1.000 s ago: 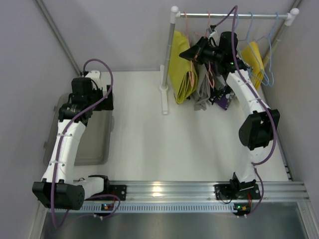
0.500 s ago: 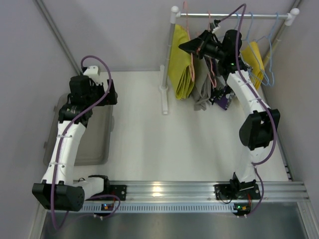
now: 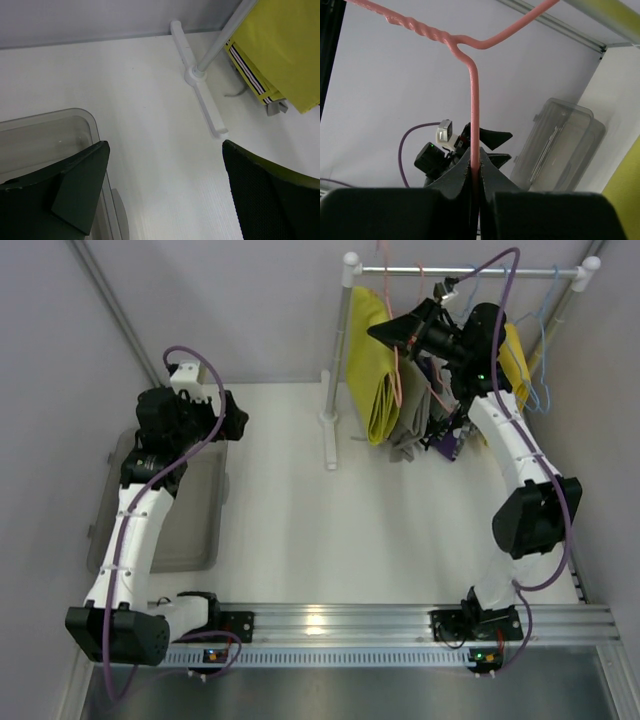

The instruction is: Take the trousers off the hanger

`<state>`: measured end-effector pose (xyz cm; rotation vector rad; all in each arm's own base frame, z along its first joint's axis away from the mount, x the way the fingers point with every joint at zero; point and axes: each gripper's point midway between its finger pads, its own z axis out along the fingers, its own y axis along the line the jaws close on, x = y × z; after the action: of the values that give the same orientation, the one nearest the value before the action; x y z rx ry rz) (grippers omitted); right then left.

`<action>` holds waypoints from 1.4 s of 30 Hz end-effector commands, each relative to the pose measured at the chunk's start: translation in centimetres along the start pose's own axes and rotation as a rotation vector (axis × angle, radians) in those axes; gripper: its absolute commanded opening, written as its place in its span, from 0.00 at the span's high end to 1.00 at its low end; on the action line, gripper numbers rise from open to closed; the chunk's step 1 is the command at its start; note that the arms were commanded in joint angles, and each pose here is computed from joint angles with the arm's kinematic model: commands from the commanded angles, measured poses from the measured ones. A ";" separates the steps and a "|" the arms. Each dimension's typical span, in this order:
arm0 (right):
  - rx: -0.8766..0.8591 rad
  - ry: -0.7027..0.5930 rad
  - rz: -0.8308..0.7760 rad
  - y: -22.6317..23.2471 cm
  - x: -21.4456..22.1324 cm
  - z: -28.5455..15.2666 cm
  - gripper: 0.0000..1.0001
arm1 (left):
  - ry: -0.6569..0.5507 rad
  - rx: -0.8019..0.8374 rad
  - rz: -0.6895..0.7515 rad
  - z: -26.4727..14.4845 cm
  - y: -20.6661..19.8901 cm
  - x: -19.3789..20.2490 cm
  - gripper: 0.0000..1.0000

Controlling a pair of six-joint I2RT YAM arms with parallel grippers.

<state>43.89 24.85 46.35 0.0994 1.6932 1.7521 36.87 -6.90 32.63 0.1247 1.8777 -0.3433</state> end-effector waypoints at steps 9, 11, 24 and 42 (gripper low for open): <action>-0.262 -0.118 -0.365 15.2 0.6 -5.5 1.00 | -0.229 0.184 0.120 -1.0 -4.3 -5.8 0.01; -0.248 -0.134 -0.345 15.1 1.2 -6.2 1.00 | -0.236 0.218 0.196 -1.0 -6.6 -5.1 0.01; -0.135 -0.231 -0.313 16.4 3.3 -8.2 1.00 | -0.463 0.380 0.363 -2.8 -24.2 -4.7 0.06; -0.183 -0.222 -0.257 17.4 4.7 -7.9 1.00 | -0.678 0.523 0.165 -2.0 -33.4 -7.8 0.15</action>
<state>33.39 22.39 51.49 0.2132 1.6062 1.6267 29.29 -37.96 40.36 0.5976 1.2184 -0.5971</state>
